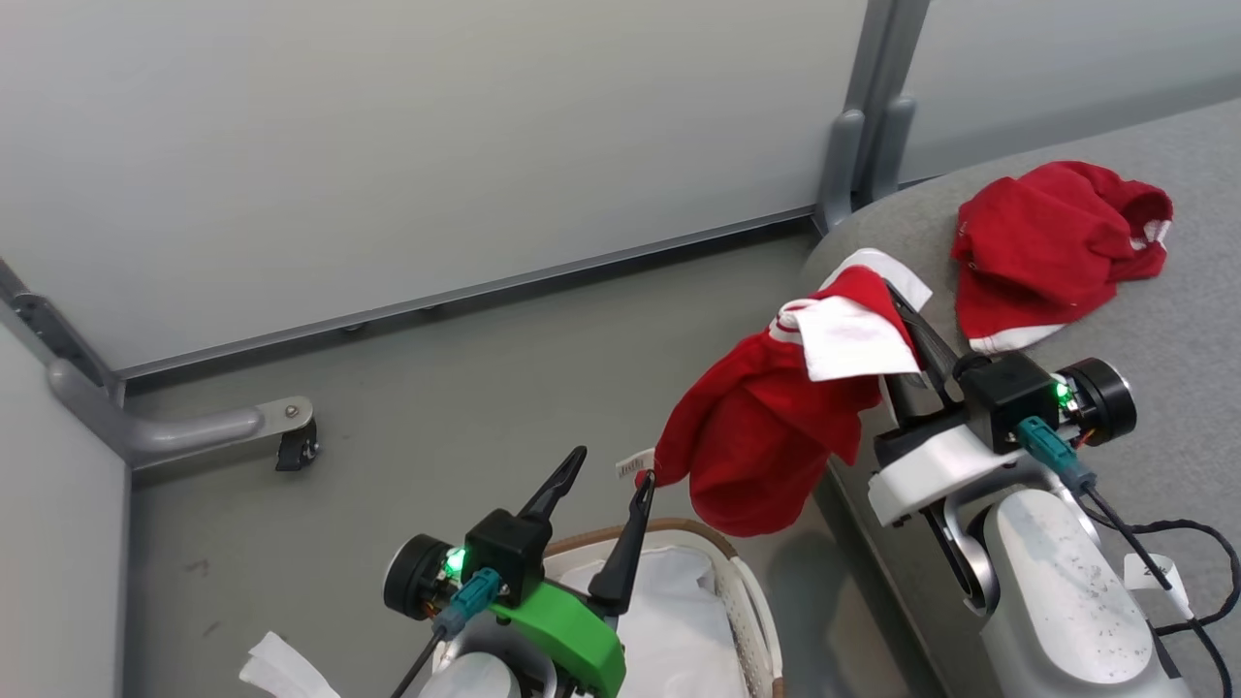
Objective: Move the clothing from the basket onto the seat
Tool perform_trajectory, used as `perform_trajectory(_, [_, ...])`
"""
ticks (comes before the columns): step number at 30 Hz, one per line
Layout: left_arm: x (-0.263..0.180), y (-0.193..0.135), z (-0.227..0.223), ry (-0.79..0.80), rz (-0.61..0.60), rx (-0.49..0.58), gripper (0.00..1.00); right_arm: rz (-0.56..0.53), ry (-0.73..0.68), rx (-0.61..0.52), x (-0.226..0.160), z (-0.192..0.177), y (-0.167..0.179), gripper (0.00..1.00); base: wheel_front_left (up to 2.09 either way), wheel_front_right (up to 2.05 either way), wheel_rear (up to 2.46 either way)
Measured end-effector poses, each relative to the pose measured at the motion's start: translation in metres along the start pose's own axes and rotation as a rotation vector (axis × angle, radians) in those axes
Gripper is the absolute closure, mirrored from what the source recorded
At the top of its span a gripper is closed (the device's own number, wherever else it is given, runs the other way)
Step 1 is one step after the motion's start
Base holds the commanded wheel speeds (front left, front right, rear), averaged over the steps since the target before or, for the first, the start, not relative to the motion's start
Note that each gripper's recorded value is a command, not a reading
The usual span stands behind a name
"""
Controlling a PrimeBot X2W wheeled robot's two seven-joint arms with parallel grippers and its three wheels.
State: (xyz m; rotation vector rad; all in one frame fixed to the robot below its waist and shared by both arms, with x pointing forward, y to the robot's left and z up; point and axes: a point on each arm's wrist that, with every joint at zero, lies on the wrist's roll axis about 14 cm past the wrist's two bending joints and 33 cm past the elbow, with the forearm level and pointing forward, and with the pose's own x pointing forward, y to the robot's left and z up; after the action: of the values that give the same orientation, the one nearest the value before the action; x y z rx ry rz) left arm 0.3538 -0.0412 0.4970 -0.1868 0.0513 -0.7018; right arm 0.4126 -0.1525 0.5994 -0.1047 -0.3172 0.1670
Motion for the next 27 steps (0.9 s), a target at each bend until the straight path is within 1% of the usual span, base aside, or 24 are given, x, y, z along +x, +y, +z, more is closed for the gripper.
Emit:
perform_trajectory(7, [0.017, -0.018, -0.002, -0.002, -0.071, -0.003, 0.0, -0.117, -0.011, -0.065, -0.016, 0.01, -0.044, 1.0, 0.0, 0.0, 0.0])
perform_trajectory(16, [0.044, -0.063, -0.021, 0.042, -0.248, -0.014, 0.0, -0.298, 0.028, -0.157, -0.057, 0.015, -0.107, 1.0, 0.0, 0.0, 0.0])
perform_trajectory(23, [0.058, -0.095, -0.038, 0.077, -0.378, -0.018, 0.0, -0.429, 0.065, -0.197, -0.092, 0.017, -0.145, 1.0, 0.0, 0.0, 0.0])
perform_trajectory(27, [0.062, -0.102, -0.047, 0.096, -0.41, -0.04, 0.0, -0.461, 0.091, -0.211, -0.099, 0.013, -0.156, 1.0, 0.0, 0.0, 0.0])
